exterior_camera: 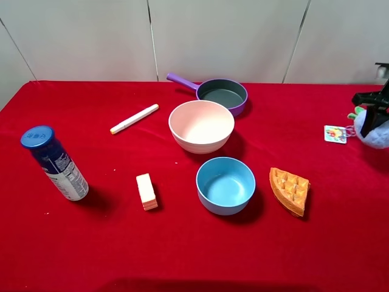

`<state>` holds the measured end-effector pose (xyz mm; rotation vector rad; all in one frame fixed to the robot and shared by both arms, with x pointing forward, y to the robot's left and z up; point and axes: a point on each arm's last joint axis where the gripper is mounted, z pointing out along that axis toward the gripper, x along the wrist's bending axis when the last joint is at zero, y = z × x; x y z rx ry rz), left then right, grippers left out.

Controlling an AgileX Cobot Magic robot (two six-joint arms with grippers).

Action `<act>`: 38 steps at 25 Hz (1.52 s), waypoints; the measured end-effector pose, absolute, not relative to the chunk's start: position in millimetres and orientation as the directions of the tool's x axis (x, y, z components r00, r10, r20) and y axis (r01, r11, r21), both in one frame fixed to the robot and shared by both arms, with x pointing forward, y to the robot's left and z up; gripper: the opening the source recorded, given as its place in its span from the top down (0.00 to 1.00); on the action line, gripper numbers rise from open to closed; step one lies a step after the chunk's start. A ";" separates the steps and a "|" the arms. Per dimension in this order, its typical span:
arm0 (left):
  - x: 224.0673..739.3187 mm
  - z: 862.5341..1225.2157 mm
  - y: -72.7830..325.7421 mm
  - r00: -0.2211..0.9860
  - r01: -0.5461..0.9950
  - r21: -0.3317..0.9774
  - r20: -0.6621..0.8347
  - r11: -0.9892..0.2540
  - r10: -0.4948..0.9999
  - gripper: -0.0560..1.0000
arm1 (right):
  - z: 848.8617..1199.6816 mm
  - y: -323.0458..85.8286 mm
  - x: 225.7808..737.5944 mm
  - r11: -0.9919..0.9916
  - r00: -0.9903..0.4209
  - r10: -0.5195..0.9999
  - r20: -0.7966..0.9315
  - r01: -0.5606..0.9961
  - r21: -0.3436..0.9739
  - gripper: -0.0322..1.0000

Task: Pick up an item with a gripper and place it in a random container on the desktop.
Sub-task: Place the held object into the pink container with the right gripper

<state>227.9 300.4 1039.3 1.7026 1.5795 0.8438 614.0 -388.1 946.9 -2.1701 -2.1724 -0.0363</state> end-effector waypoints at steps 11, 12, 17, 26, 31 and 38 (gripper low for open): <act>227.9 1039.3 300.4 0.063 0.573 0.818 0.022 -0.055 0.998 0.01 | 985.0 -381.5 601.4 -0.145 0.146 0.985 0.095 0.989 -0.018 0.73; 227.9 1039.3 300.4 0.063 0.573 0.818 0.022 -0.055 0.998 0.01 | 987.5 -380.8 601.0 -0.164 0.165 0.981 0.101 0.986 -0.013 0.73; 227.9 1039.3 300.4 0.063 0.573 0.818 0.022 -0.055 0.998 0.01 | 996.1 -376.7 600.0 -0.224 0.221 0.965 0.141 0.975 0.005 0.73; 227.9 1039.3 300.4 0.063 0.573 0.818 0.022 -0.055 0.998 0.01 | 1011.7 -346.0 601.0 -0.189 0.180 0.969 0.167 0.981 0.042 0.73; 227.9 1039.3 300.4 0.063 0.573 0.818 0.022 -0.055 0.998 0.01 | 1014.8 -314.9 602.7 -0.133 0.123 0.978 0.168 0.990 0.045 0.73; 227.9 1039.3 300.4 0.063 0.573 0.818 0.022 -0.055 0.998 0.01 | 1014.8 -267.5 601.5 -0.023 0.016 0.986 0.169 0.999 0.042 0.73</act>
